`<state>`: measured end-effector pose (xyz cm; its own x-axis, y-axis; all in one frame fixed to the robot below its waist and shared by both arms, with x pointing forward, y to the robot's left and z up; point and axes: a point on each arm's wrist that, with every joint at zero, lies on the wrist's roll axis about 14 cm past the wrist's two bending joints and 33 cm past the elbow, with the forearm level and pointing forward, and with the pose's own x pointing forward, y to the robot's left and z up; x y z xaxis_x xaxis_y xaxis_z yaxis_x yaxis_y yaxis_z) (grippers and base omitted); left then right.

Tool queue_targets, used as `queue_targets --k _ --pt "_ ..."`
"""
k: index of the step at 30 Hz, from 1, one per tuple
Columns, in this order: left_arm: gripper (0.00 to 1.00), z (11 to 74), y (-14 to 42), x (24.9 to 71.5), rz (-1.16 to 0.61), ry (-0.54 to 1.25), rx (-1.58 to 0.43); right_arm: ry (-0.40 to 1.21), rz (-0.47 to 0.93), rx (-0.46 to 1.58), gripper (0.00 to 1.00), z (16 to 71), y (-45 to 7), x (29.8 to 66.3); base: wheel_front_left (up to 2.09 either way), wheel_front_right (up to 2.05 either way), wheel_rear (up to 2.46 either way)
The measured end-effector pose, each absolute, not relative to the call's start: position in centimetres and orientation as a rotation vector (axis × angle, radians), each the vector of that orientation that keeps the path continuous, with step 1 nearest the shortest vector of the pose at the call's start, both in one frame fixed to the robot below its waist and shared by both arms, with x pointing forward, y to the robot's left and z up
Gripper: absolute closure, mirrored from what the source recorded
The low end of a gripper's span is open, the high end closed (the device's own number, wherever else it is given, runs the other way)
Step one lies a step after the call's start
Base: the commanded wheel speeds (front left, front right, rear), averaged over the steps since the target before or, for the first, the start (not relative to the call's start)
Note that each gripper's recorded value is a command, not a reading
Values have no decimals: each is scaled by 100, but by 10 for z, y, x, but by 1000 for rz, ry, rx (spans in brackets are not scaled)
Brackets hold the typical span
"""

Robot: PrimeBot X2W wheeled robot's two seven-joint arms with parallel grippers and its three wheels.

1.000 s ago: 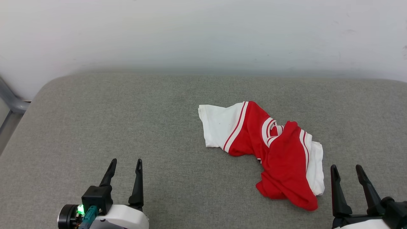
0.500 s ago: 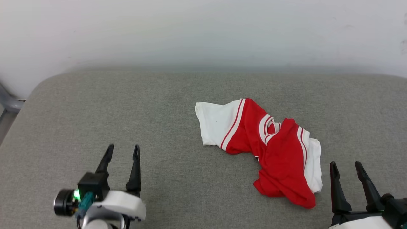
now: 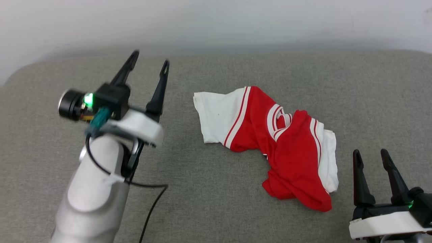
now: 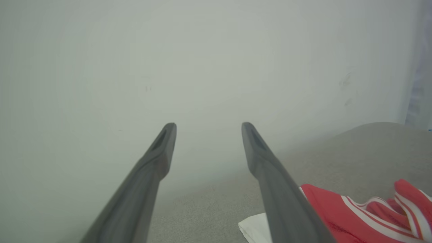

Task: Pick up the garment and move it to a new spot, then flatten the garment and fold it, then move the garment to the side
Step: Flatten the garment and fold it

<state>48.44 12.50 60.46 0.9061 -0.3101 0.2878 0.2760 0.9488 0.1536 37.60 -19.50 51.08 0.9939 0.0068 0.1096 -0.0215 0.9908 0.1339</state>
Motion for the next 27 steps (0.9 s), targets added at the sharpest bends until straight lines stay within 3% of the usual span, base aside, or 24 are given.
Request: queue_targets --k 6,11,18,27 --pt "0 619 87 528 -436 -283 149 -93 -3 131 0 504 -200 388 0 0 0" --pt "0 598 59 555 -534 -119 209 -73 -21 128 0 495 -206 394 0 0 0" --pt "0 537 26 567 -663 233 300 -52 -50 126 0 486 -215 403 0 0 0" --pt "0 449 30 542 -772 726 388 -14 -82 121 0 471 -226 408 0 0 0"
